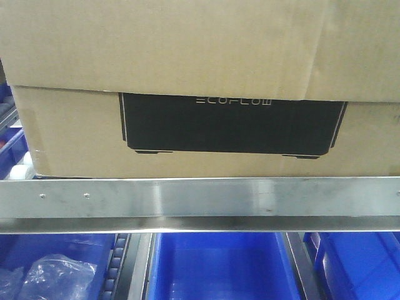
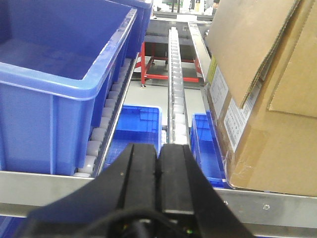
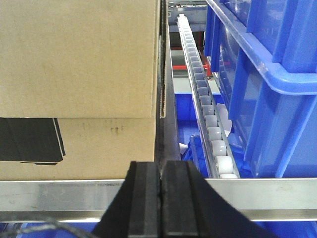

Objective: Grab box from left shelf to table start
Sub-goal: 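Clamp the cardboard ECOFLOW box side walls with both grippers on the shelf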

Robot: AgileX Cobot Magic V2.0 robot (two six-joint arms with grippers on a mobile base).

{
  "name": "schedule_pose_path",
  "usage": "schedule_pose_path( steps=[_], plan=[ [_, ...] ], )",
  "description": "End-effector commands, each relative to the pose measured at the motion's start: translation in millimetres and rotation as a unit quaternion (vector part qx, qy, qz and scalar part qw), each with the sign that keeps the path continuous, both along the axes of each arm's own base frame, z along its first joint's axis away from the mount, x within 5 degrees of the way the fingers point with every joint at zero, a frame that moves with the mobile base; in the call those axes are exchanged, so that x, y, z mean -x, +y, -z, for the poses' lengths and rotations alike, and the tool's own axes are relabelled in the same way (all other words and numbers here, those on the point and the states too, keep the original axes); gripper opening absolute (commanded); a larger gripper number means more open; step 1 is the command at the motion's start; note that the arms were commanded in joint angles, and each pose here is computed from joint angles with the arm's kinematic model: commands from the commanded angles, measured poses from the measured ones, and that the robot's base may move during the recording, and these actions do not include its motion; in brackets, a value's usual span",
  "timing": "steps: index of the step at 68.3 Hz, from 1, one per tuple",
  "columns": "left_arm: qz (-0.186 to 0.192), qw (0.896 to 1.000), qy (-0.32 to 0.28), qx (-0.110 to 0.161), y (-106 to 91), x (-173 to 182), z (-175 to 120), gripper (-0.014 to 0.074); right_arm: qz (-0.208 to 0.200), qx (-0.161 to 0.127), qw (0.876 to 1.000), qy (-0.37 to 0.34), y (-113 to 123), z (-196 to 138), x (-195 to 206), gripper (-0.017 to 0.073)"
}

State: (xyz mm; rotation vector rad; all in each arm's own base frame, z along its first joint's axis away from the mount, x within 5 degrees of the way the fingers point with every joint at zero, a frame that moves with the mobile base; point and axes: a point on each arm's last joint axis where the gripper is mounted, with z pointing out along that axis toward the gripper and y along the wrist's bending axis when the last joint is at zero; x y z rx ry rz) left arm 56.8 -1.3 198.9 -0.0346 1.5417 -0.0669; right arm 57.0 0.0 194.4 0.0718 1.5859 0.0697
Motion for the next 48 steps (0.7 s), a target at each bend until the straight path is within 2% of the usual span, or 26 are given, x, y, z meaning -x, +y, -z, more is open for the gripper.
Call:
schedule_pose_path(
  steps=[1, 26, 34, 41, 44, 48],
  plan=[
    [-0.006, 0.999, -0.051, 0.008, 1.2, 2, -10, -0.0102, 0.001, 0.002, 0.998, -0.063, 0, -17, 2, 0.0055],
    [-0.009, 0.997, -0.070, 0.009, 1.9, 2, -14, -0.0102, 0.001, 0.002, 0.998, -0.063, 0, -17, 2, 0.0055],
    [-0.009, 0.997, -0.071, 0.020, 2.1, 2, -14, -0.0102, 0.001, 0.002, 0.998, -0.063, 0, -17, 2, 0.0055],
    [-0.015, 0.993, -0.103, 0.054, 4.1, 4, -20, -0.0102, 0.001, 0.002, 0.998, -0.063, 0, -17, 2, 0.0055],
    [-0.022, 0.988, -0.128, 0.084, 6.4, 5, -25, -0.0102, 0.001, 0.002, 0.998, -0.063, 0, -17, 2, 0.0055],
    [-0.032, 0.979, -0.173, 0.107, 9.7, 8, -37, -0.0102, 0.001, 0.002, 0.998, -0.063, 0, -17, 2, 0.0055]
  ],
)
